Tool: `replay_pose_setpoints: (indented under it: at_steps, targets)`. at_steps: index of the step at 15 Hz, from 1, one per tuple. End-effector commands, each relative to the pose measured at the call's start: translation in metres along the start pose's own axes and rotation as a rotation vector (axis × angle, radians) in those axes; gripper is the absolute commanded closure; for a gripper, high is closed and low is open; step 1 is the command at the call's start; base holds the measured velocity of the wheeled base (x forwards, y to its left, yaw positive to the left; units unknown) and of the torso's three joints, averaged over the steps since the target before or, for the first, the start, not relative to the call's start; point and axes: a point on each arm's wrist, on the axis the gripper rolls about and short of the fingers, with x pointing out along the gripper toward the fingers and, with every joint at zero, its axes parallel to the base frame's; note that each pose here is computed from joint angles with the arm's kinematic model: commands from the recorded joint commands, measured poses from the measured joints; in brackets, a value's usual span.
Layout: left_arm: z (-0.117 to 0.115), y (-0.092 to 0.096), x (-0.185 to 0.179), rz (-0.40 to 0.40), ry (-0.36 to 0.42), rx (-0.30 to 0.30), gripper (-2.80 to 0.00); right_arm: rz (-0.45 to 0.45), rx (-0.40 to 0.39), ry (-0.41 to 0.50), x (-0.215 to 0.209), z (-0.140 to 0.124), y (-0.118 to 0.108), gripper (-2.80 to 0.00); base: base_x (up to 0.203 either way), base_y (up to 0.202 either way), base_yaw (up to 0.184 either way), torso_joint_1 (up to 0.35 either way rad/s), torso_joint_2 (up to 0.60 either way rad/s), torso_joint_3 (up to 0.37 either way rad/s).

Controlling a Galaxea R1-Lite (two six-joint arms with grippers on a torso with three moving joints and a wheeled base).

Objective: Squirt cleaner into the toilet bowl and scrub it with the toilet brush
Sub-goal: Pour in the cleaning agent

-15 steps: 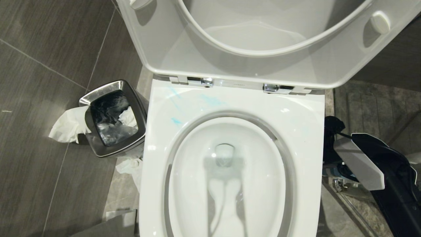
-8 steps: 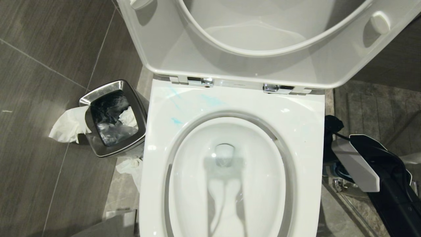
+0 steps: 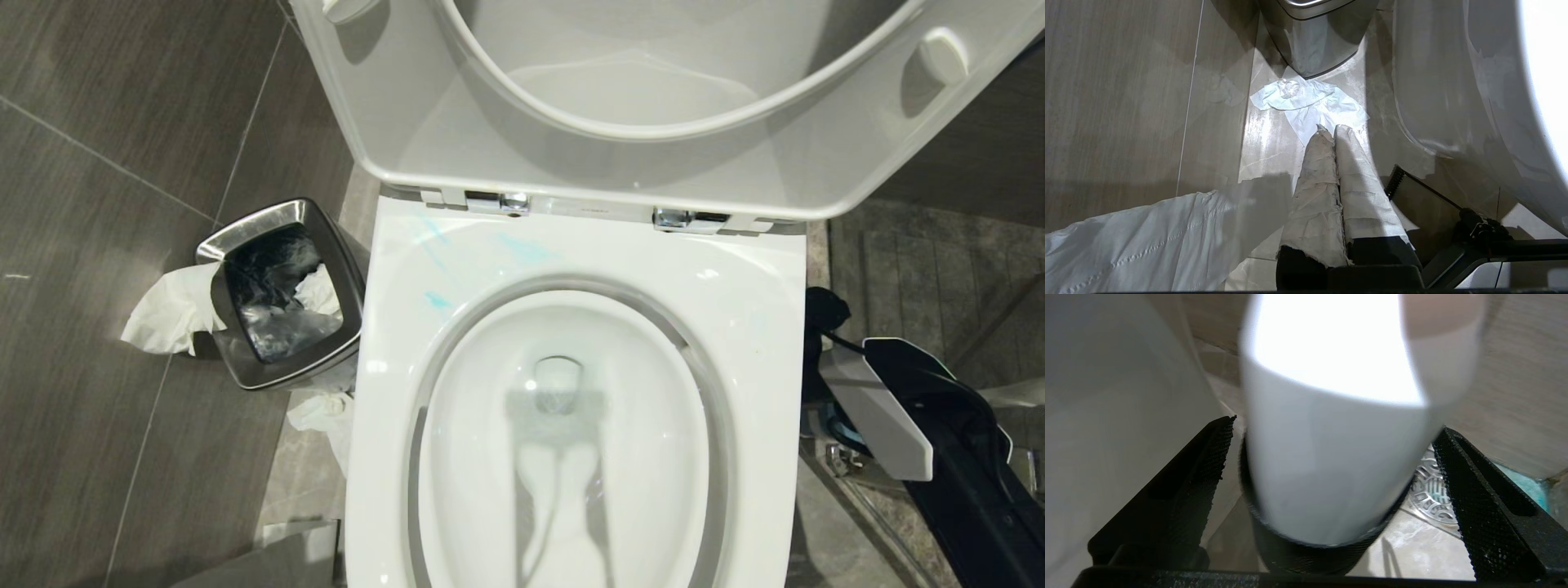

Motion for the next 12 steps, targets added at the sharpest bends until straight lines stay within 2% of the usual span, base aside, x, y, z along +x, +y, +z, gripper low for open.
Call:
replay_pose_setpoints:
  at_steps: [1, 4, 5, 12]
  targets:
    - [-0.0008, 0.0, 0.0003, 0.0, 0.005, 0.0, 0.0, 0.003, -0.001, -0.007, -0.001, -0.0022, 0.0021, -2.8, 0.0, 0.0, 0.0, 0.0, 0.0, 0.0]
    - [-0.0008, 0.0, 0.0003, 0.0, 0.005, 0.0, 0.0, 0.016, 0.001, -0.001, -0.0032, -0.0058, 0.0035, -2.8, 0.0, 0.0, 0.0, 0.0, 0.0, 0.0]
    - [-0.0008, 0.0, 0.0003, 0.0, 0.005, 0.0, 0.0, 0.016, 0.004, 0.001, -0.0037, -0.007, 0.0046, 0.0, 0.0, 0.0, 0.0, 0.0, 0.0, 0.0]
    - [-0.0008, 0.0, 0.0003, 0.0, 0.005, 0.0, 0.0, 0.016, 0.004, 0.0, -0.0035, -0.0064, 0.0037, 0.0, 0.0, 0.0, 0.0, 0.0, 0.0, 0.0]
